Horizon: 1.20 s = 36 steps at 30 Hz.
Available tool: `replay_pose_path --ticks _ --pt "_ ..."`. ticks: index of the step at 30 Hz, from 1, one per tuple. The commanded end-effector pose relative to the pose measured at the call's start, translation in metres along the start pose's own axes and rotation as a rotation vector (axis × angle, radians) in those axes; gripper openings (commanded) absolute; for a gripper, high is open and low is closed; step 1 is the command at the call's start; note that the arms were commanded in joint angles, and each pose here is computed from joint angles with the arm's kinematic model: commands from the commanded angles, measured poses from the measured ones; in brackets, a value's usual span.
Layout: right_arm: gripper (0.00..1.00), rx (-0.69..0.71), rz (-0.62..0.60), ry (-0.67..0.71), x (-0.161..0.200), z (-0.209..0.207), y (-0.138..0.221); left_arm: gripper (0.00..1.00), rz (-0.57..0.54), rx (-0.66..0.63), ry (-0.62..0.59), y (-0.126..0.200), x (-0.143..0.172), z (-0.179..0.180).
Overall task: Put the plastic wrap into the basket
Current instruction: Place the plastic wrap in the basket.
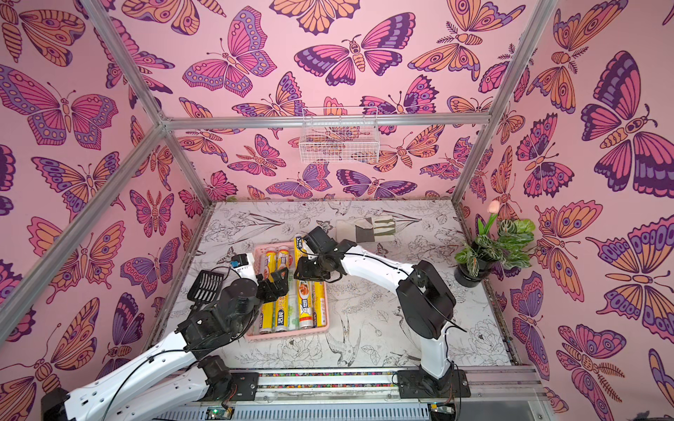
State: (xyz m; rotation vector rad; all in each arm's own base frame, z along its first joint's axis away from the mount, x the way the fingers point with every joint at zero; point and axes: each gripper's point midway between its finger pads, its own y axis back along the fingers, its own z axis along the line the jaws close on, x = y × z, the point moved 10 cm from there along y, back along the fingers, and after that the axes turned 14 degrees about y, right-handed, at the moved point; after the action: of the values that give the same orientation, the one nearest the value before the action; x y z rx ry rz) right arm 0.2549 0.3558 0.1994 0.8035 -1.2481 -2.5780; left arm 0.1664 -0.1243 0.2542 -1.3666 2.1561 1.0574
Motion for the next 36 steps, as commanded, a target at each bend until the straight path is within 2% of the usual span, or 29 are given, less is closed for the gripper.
replay_pose_path --ticks 1,10,25,36 --pt "0.30 -0.017 -0.022 -0.005 -0.005 0.006 -0.004 1.00 0.006 -0.027 -0.017 -0.002 0.003 0.007" --pt "0.30 -0.021 -0.009 -0.030 0.001 0.001 -0.014 1.00 0.029 -0.031 -0.036 -0.002 0.004 0.005" --pt "0.33 -0.024 0.084 -0.067 0.009 -0.007 -0.042 1.00 0.021 -0.042 -0.040 -0.002 0.002 0.004" --pt "0.44 0.017 0.088 -0.101 0.011 -0.014 -0.049 1.00 0.022 -0.042 -0.037 -0.002 0.002 0.005"
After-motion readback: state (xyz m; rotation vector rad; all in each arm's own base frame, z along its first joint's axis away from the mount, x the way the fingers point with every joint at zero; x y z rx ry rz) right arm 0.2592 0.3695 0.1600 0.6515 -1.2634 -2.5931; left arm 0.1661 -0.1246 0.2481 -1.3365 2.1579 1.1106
